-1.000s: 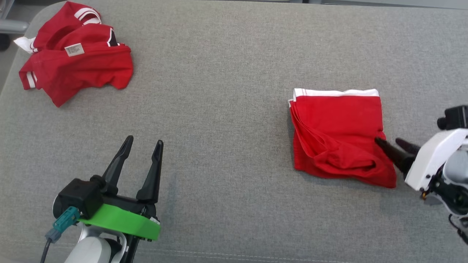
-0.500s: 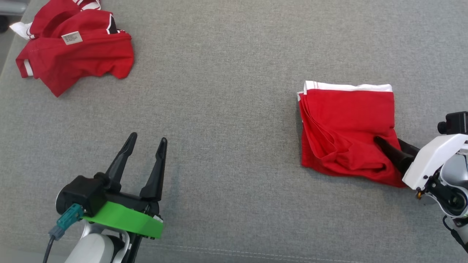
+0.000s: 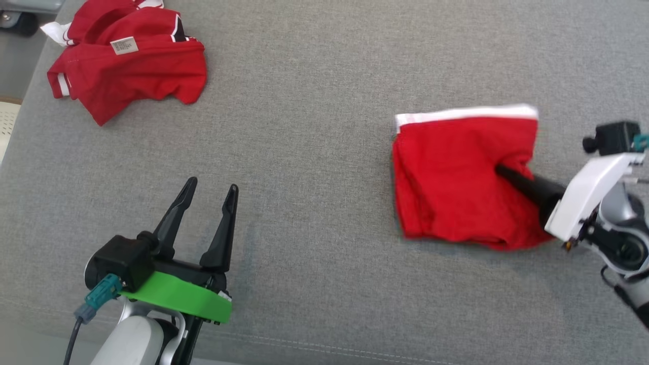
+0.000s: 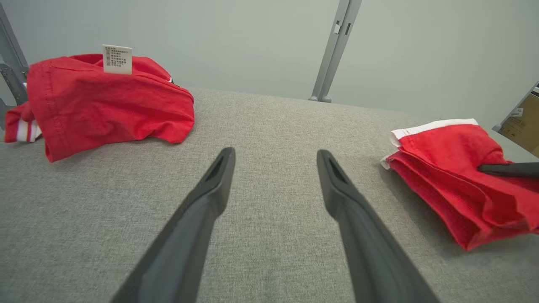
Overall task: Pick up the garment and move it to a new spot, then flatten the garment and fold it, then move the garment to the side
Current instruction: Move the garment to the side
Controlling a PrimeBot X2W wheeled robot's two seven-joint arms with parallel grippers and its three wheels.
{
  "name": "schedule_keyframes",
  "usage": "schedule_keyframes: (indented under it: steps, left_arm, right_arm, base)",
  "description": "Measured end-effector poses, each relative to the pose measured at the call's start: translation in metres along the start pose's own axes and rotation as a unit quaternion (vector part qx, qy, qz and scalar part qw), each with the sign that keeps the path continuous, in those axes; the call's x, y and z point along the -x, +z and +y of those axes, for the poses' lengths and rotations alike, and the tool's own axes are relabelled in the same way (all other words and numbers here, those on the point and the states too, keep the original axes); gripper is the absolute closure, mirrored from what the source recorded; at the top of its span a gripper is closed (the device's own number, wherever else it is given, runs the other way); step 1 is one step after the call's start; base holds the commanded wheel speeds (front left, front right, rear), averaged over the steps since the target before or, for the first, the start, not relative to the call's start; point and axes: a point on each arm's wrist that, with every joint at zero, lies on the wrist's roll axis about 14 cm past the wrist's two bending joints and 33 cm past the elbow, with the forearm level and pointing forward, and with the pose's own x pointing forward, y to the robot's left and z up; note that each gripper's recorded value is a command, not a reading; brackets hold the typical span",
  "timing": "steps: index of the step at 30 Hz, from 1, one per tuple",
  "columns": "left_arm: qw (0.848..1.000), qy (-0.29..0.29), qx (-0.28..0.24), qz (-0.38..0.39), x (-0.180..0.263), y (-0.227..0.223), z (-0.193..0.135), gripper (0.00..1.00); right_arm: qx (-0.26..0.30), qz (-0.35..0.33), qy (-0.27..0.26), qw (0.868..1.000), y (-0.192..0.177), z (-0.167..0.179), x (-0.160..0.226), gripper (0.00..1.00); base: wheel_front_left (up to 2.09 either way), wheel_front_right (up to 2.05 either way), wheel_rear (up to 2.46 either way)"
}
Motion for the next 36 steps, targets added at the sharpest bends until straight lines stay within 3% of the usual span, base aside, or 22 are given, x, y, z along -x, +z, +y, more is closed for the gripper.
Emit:
schedule_keyframes:
  steps: [6, 13, 18, 19, 20, 21, 29, 36]
  left_arm:
    - [1.0, 0.001, 0.003, -0.002, 0.0, 0.001, -0.001, 0.0]
    - [1.0, -0.006, 0.007, 0.005, -0.002, -0.005, -0.004, 0.0]
    - [1.0, -0.007, -0.003, 0.01, -0.009, -0.007, 0.001, 0.0]
    - [1.0, -0.007, -0.003, 0.01, -0.009, -0.007, 0.001, 0.0]
    - [1.0, -0.006, -0.007, 0.014, -0.011, -0.01, 0.003, 0.0]
    - [1.0, -0.006, -0.007, 0.014, -0.011, -0.01, 0.003, 0.0]
    - [1.0, -0.006, -0.007, 0.022, -0.027, -0.018, 0.009, 0.0]
    - [0.999, 0.0, -0.004, 0.036, -0.034, -0.031, 0.015, 0.0]
  right_arm:
    - [0.056, -0.004, -0.023, 0.998, 0.04, -0.013, 0.014, 1.0]
    - [0.049, 0.039, -0.149, 0.987, 0.049, -0.087, 0.039, 1.0]
    - [0.083, 0.059, -0.247, 0.964, 0.073, -0.137, 0.062, 1.0]
    - [0.083, 0.059, -0.247, 0.964, 0.073, -0.137, 0.062, 1.0]
    - [0.094, 0.066, -0.281, 0.953, 0.082, -0.155, 0.072, 1.0]
    - [0.094, 0.066, -0.281, 0.953, 0.082, -0.155, 0.072, 1.0]
    - [0.155, 0.105, -0.392, 0.901, 0.11, -0.215, 0.108, 1.0]
    - [0.158, 0.107, -0.429, 0.883, 0.118, -0.242, 0.113, 1.0]
  base:
    - [0.0, 0.0, 0.0]
    - [0.0, 0.0, 0.0]
    - [0.0, 0.0, 0.0]
    - [0.0, 0.0, 0.0]
    - [0.0, 0.0, 0.0]
    - [0.0, 0.0, 0.0]
    - [0.0, 0.0, 0.0]
    - [0.0, 0.0, 0.0]
